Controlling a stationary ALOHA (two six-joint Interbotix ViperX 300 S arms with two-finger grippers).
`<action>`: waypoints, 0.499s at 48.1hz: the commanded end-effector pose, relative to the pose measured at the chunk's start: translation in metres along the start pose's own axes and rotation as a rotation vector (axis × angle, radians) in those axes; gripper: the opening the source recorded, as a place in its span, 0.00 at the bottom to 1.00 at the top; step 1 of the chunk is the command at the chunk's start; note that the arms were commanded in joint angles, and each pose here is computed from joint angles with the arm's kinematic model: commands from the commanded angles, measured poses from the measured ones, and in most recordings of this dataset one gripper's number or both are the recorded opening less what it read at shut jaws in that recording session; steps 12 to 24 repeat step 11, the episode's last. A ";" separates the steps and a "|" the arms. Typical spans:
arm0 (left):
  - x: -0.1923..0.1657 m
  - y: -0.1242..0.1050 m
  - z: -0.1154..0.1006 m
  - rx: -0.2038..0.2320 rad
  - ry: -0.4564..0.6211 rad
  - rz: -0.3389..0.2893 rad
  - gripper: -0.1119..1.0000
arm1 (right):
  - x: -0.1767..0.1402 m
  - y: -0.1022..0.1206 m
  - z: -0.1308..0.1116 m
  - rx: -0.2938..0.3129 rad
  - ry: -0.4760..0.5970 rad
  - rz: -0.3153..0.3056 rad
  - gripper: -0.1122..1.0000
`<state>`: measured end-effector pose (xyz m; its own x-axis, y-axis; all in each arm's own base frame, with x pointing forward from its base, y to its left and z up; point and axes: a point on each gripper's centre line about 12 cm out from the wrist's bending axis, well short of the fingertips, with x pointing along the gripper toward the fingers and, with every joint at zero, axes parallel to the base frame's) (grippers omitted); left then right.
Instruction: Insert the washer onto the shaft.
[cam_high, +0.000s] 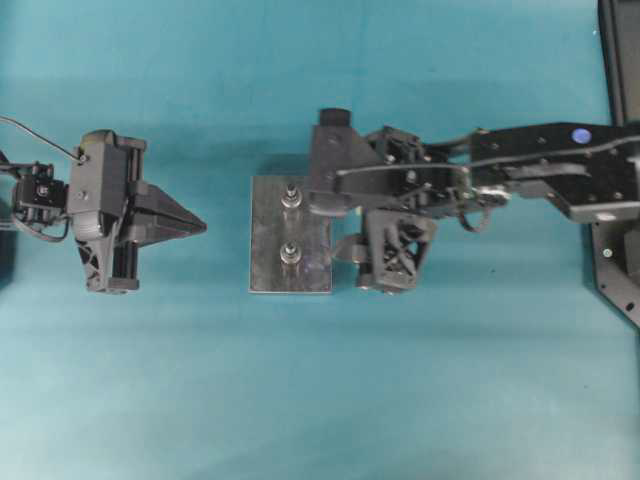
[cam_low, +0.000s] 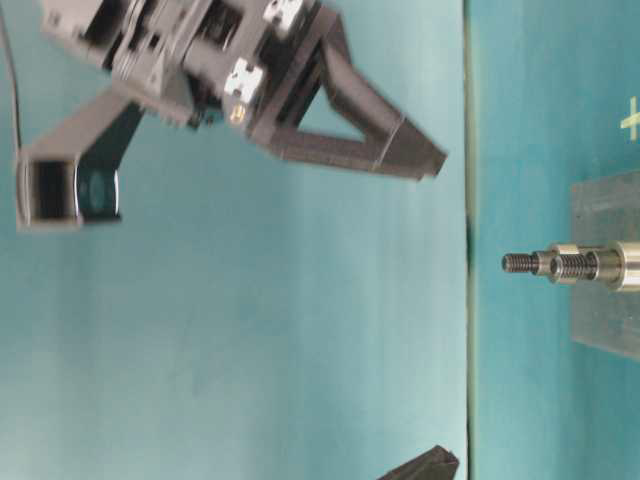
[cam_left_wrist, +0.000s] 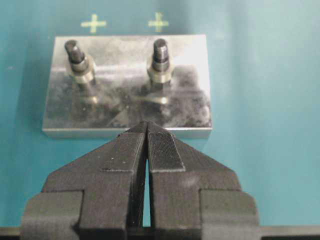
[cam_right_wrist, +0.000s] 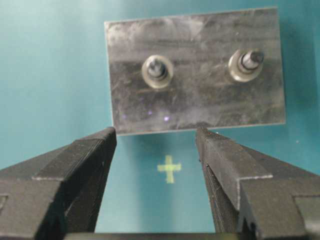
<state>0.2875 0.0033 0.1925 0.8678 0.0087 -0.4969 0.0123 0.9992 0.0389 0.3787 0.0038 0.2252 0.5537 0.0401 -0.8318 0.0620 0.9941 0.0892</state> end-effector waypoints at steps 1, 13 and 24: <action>-0.002 0.000 0.006 -0.002 -0.026 0.001 0.10 | -0.015 0.004 0.006 -0.017 -0.071 0.009 0.70; -0.003 -0.001 0.003 -0.006 -0.019 -0.002 0.10 | -0.021 0.003 -0.003 -0.017 -0.111 0.010 0.70; -0.003 -0.001 0.003 -0.006 -0.019 -0.002 0.10 | -0.021 0.003 -0.003 -0.017 -0.111 0.010 0.70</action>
